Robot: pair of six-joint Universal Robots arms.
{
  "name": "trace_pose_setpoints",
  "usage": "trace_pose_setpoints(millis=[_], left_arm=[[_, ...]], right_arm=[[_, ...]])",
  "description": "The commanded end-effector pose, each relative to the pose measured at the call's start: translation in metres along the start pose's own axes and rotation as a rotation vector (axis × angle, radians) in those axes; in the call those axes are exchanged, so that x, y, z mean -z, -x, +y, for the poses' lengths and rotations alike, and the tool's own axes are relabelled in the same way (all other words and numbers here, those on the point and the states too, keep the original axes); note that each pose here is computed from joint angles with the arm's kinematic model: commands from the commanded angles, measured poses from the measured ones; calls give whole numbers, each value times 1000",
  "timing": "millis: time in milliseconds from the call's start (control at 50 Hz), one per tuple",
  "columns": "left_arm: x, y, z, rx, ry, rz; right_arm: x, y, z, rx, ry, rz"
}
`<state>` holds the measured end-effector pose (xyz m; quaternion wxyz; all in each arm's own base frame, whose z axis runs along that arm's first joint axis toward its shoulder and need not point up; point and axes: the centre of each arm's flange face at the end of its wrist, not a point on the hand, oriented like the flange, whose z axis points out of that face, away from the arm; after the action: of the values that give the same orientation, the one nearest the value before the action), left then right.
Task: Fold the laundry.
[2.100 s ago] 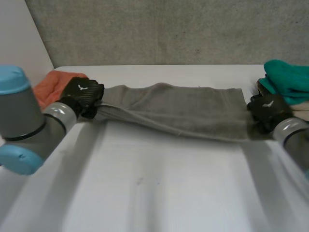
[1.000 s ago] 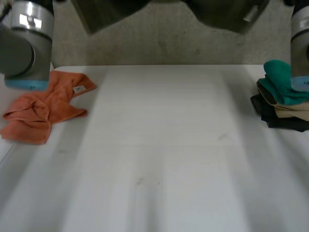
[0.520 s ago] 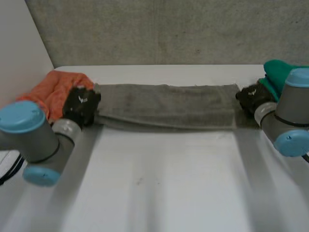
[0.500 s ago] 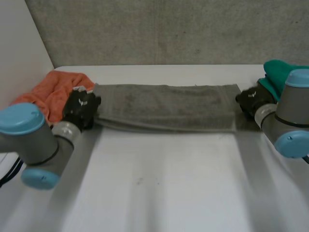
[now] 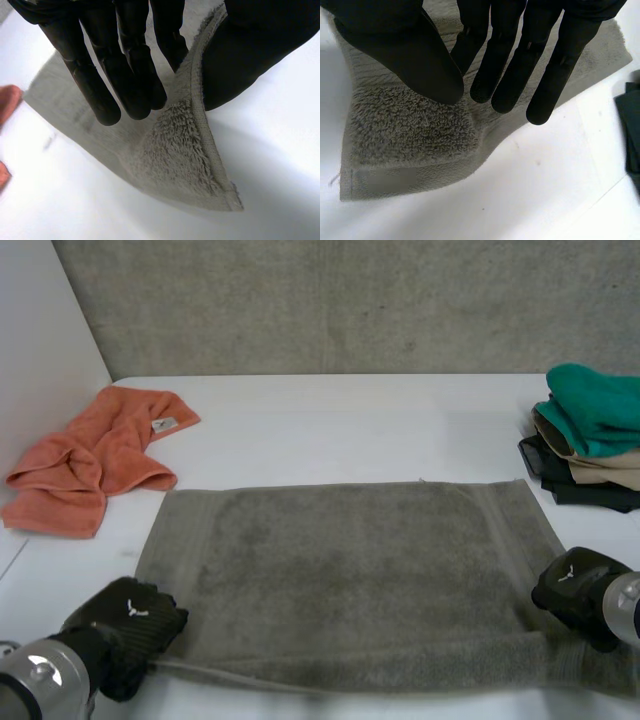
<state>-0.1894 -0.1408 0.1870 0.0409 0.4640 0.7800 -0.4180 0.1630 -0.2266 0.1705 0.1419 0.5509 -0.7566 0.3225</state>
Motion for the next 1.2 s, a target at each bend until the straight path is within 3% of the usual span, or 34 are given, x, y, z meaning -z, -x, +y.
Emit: trace_pose_setpoints(millis=[20,160,380,540,680,780,960,1080,1200], left_arm=[[-49,30,-31,-20,-152,-124],[-109,55,-55,20,-300,-234],[-180,53,-70,8,-339,-333],[-218,60,-80,-7,-407,-394],[-219,58,-91,-61,-462,-428],[-215,49,-94,-71,-470,-409],[-204,51,-88,-71,-449,-404],[-204,47,-84,-66,-437,-394],[-204,45,-81,-62,-429,-385]], right_arm=[[-39,-33,-14,-88,-68,153],[-90,-52,-35,-135,-173,288],[-144,-69,-66,-91,-297,485],[-163,-79,-76,-96,-348,587],[-145,-86,-80,-140,-318,652],[-125,-85,-76,-166,-319,605],[-85,-87,-68,-164,-372,376],[-94,-93,-56,-182,-362,337],[-131,-87,-51,-166,-371,357]])
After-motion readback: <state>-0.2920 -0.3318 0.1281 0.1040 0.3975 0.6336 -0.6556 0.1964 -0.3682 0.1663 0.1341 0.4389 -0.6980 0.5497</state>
